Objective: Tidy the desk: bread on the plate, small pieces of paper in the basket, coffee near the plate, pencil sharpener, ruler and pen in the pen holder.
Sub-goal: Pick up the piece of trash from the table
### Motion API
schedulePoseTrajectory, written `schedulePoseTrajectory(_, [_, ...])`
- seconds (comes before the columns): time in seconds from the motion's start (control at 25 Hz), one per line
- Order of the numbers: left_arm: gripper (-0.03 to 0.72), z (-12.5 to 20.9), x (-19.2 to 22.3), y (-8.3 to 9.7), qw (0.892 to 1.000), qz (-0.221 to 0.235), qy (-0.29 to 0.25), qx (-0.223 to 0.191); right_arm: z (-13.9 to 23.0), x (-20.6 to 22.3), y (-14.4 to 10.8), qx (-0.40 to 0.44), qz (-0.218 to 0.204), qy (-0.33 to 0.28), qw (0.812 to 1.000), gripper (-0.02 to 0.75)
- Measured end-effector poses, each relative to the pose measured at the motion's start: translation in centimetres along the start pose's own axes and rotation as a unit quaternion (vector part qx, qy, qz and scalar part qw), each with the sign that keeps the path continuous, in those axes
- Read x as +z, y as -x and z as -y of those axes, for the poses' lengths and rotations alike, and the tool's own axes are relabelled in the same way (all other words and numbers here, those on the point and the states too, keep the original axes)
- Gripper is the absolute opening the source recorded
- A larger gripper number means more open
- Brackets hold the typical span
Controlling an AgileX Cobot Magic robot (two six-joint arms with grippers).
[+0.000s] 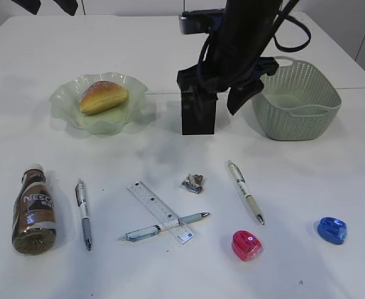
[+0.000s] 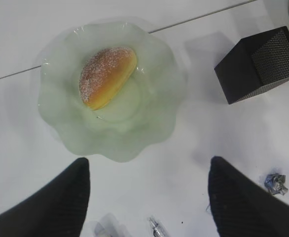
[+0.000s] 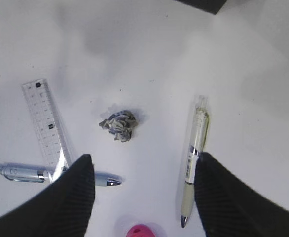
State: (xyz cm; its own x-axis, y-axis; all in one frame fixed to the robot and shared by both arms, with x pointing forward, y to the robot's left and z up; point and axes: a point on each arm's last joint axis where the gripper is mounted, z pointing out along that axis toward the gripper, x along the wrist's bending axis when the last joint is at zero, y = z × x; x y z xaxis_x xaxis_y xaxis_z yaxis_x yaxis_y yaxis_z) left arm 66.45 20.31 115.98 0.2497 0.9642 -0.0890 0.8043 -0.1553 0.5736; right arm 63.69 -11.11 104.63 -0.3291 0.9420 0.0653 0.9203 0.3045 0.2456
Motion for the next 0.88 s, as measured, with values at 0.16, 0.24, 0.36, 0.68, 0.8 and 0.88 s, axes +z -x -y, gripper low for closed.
schedulePoseTrajectory(0.16, [0.526, 0.0, 0.0, 0.0, 1.0, 0.001, 0.0, 0.0, 0.5, 0.7, -0.3, -0.003, 0.001, -0.013, 1.0, 0.498])
schedulePoseTrajectory(0.24, [0.526, 0.0, 0.0, 0.1, 1.0, 0.008, 0.0, -0.002, 0.5, 1.7, -0.3, -0.002, 0.0, -0.026, 1.0, 0.498])
schedulePoseTrajectory(0.36, [0.526, 0.0, 0.0, 0.3, 1.0, 0.018, 0.0, -0.006, 0.5, 2.3, -0.4, 0.0, -0.005, -0.032, 0.999, 0.498])
schedulePoseTrajectory(0.68, [0.526, 0.0, 0.0, 0.6, 0.999, 0.034, 0.001, -0.011, 0.7, 7.0, -0.9, 0.02, -0.039, -0.082, 0.996, 0.498])
schedulePoseTrajectory(0.8, [0.526, 0.0, 0.0, 0.6, 0.999, 0.035, 0.001, -0.011, 0.7, 8.1, -0.9, 0.021, -0.037, -0.091, 0.995, 0.497])
schedulePoseTrajectory(0.88, [0.526, 0.0, 0.0, 0.6, 0.999, 0.035, 0.001, -0.011, 0.7, 8.3, -0.9, 0.021, -0.037, -0.094, 0.995, 0.497])
